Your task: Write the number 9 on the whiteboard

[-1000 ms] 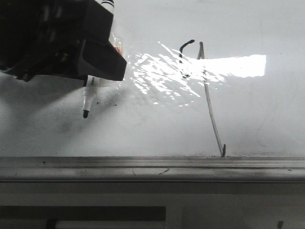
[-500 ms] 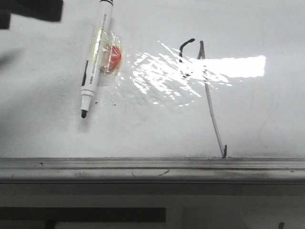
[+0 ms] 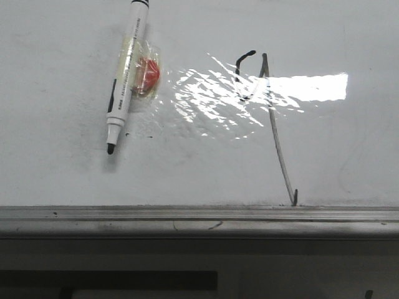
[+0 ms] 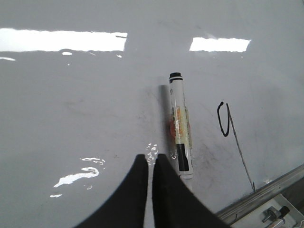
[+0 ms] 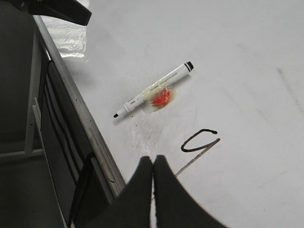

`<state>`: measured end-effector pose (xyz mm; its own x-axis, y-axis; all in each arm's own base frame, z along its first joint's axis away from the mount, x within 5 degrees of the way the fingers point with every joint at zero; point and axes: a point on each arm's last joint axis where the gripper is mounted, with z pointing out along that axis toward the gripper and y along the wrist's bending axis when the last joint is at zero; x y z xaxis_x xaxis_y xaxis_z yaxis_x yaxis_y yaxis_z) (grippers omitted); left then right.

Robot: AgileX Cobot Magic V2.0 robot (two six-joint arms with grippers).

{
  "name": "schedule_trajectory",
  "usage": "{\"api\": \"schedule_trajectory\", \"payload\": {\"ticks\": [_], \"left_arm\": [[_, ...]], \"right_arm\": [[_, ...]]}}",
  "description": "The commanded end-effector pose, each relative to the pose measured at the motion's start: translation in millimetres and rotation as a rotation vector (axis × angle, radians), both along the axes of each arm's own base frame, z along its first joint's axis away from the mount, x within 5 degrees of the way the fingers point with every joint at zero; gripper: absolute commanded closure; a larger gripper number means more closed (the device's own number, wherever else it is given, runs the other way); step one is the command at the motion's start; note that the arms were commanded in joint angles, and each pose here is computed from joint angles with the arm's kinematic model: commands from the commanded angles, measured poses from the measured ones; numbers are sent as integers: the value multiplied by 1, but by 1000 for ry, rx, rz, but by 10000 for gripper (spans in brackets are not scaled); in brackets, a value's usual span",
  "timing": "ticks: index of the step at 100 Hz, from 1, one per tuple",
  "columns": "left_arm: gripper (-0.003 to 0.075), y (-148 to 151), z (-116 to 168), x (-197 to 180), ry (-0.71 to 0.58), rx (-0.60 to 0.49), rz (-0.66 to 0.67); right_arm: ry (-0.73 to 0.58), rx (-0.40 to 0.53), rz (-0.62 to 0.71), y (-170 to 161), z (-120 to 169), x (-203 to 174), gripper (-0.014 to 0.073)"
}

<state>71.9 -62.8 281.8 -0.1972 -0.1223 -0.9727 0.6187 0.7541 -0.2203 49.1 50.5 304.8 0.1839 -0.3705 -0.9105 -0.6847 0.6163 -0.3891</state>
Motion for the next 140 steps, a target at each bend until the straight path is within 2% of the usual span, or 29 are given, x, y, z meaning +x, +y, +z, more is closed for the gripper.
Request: {"api": "schedule_trajectory", "payload": {"ticks": [1,41,57,63,78,87,93,103,120,125,140], "left_arm": [[741,-3,5,-3,-8,-19,-43],[741,-3,-8,-2,13,12,-37],[741,11,-14,4,-77,107,97],[741,17,-16,4,-151,146,135],[741,33,-20,-1,-303,116,262],[741,34,-27,-7,-406,202,273],[741,35,-35,-8,-364,214,290],[741,43,-51,-8,-235,191,402],[741,57,-76,-10,-193,226,591],[741,58,-80,-12,-179,233,617],[741,59,-96,-18,-26,287,613]], "right_arm": [[-78,68,-25,-1,14,2,656],[-78,68,-25,-1,14,2,656],[-78,68,-25,-1,14,2,656],[-78,68,-25,-1,14,2,656],[-78,68,-25,-1,14,2,656],[-78,68,-25,-1,14,2,656],[-78,68,-25,-1,14,2,656],[-78,68,-25,-1,14,2,656],[-78,68,-25,-1,14,2,656],[-78,68,-25,-1,14,2,656],[-78,68,-25,-1,14,2,656]]}}
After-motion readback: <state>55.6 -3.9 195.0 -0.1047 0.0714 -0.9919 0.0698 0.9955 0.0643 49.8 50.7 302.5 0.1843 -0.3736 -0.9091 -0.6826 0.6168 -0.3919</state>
